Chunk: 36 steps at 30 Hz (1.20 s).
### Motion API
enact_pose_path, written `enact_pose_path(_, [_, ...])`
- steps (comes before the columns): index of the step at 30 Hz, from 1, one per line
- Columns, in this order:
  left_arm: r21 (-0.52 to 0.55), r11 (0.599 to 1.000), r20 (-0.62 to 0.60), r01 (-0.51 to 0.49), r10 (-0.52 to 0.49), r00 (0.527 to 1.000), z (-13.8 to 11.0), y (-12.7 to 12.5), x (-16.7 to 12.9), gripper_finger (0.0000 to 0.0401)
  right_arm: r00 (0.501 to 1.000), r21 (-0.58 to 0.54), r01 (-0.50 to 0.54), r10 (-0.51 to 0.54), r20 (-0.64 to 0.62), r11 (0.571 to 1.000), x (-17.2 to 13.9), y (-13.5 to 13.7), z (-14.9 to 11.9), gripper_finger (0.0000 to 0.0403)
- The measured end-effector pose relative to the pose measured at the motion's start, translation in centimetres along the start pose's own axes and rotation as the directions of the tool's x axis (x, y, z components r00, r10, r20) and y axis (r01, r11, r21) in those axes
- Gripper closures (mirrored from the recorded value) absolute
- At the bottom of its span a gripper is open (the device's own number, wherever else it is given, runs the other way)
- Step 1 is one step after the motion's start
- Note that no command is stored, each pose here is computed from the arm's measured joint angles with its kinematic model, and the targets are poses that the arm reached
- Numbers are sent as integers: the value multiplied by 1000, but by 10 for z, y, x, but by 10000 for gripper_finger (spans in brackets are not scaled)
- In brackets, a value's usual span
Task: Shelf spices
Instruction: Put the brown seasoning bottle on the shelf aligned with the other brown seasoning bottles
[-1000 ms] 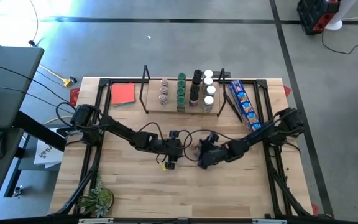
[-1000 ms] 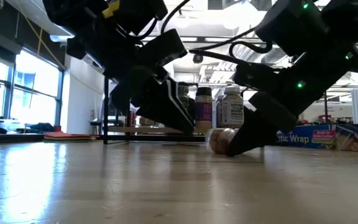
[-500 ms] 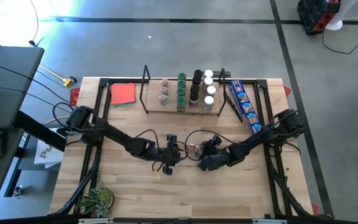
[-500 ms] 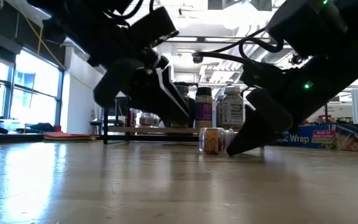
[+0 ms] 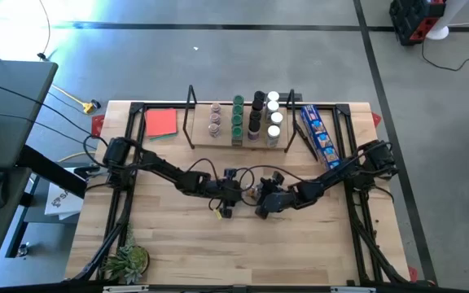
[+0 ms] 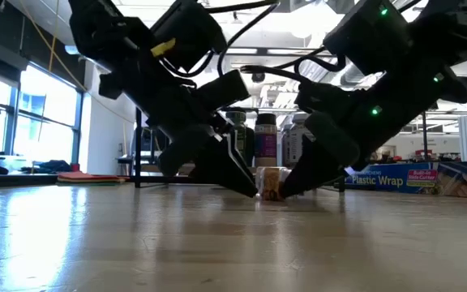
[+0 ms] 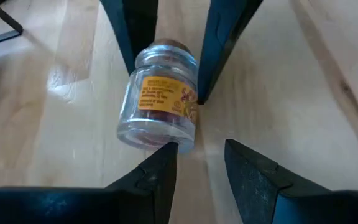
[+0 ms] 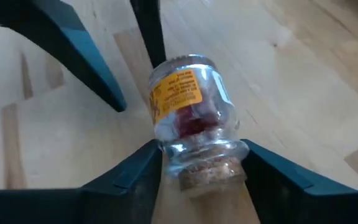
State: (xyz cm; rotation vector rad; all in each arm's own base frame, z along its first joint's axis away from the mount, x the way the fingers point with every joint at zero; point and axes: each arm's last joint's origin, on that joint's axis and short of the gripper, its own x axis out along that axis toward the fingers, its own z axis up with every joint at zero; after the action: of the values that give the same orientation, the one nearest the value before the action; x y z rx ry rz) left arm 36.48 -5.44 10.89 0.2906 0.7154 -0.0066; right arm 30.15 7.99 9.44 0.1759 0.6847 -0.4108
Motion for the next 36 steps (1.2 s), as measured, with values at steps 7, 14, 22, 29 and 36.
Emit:
enact_pose_path(7, [48,996,-54,-81,83,995,0,-7,-9,270,997,94,-46,53,-64,994,-4,6,13,277])
enact_pose_path(14, [230,933,-250,-276,330,910,2,-26,-71,270,895,106,22,28,-446,994,-23,15,112,277])
enact_pose_path(22, [139,907,-320,-398,422,848,-2,-36,-139,270,661,-28,160,-128,-739,987,-3,23,173,277])
enact_pose_path(29, [114,892,-315,-437,450,836,-10,-52,-168,270,574,-156,98,-184,-798,983,38,44,178,276])
enact_pose_path(36, [102,875,-335,-474,479,811,-22,-61,-194,270,579,-152,48,-152,-801,987,58,52,175,263])
